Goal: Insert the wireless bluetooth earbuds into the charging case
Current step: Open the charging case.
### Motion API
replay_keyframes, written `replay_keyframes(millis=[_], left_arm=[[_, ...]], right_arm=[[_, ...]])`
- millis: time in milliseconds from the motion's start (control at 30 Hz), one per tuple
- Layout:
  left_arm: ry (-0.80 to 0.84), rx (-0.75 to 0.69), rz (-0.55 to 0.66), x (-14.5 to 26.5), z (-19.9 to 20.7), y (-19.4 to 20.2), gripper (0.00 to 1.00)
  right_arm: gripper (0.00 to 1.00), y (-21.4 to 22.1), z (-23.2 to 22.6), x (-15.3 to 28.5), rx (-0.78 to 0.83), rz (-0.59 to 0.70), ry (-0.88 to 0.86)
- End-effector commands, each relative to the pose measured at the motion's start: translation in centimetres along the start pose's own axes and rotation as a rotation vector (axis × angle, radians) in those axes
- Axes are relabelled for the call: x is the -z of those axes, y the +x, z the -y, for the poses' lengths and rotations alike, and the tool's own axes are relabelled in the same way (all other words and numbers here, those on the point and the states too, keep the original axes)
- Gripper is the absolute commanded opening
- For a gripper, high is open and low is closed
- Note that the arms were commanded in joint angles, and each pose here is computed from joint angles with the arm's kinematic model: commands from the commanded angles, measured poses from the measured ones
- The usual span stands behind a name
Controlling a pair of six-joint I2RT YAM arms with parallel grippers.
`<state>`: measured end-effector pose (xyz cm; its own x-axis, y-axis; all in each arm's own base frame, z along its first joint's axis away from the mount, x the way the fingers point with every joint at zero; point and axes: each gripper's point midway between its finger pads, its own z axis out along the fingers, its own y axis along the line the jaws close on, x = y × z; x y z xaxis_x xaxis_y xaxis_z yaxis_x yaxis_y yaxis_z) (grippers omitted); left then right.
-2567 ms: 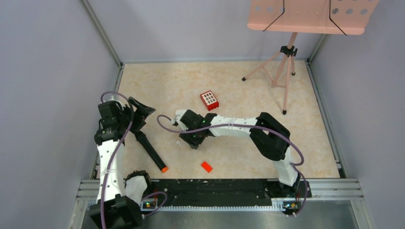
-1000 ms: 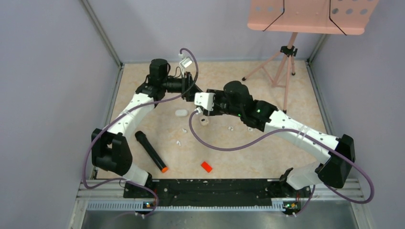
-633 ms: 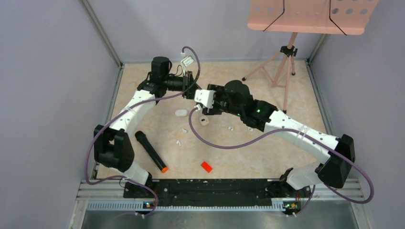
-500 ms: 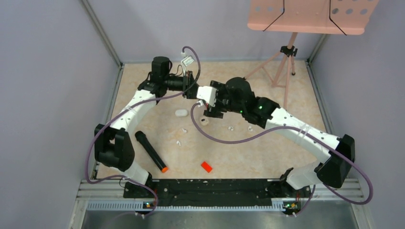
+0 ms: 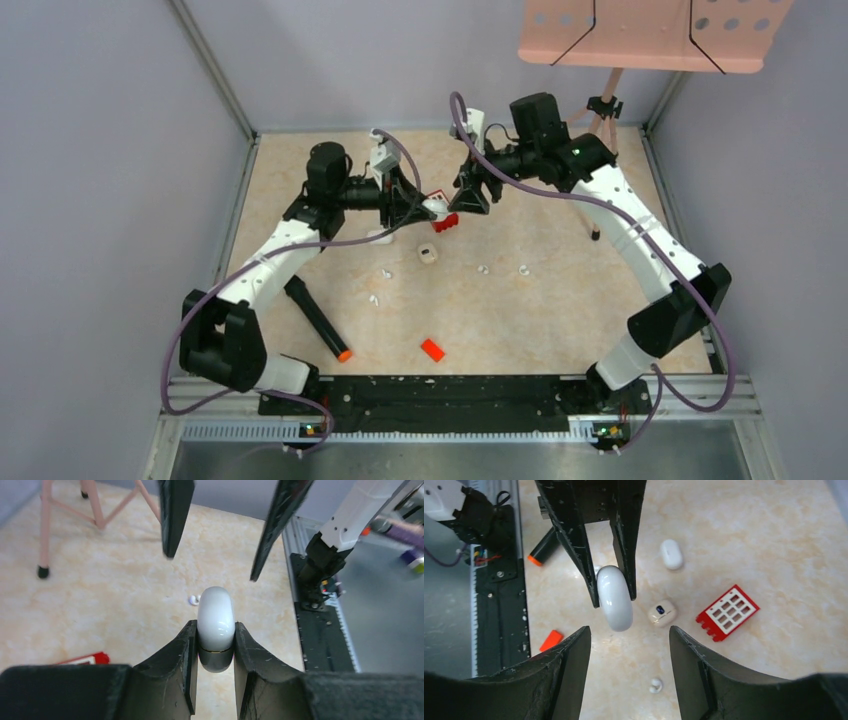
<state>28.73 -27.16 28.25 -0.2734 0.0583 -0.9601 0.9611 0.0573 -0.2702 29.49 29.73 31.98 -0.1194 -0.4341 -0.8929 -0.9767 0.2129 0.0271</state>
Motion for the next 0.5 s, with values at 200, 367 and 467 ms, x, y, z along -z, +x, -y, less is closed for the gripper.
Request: replay_keyframes(millis=[200,367,467], left_arm=[[0.021,-0.462,0.049,-0.4,2.1,-2.7,0.04],[0.039,-0.426,0.068,-1.1,2.4,-3.0,0.03],[0.042,-0.399,0.082,-1.5,2.1,-3.3,0.03]], right_arm=[[0.57,-0.3,-2.8,-0.9,0.016,0.033,-0.198],[0.5,-0.4,-3.0,-1.0,0.033,0.042,-0.217],[0.39,-0.5,-2.9,-0.9,0.045,0.041,-0.21]])
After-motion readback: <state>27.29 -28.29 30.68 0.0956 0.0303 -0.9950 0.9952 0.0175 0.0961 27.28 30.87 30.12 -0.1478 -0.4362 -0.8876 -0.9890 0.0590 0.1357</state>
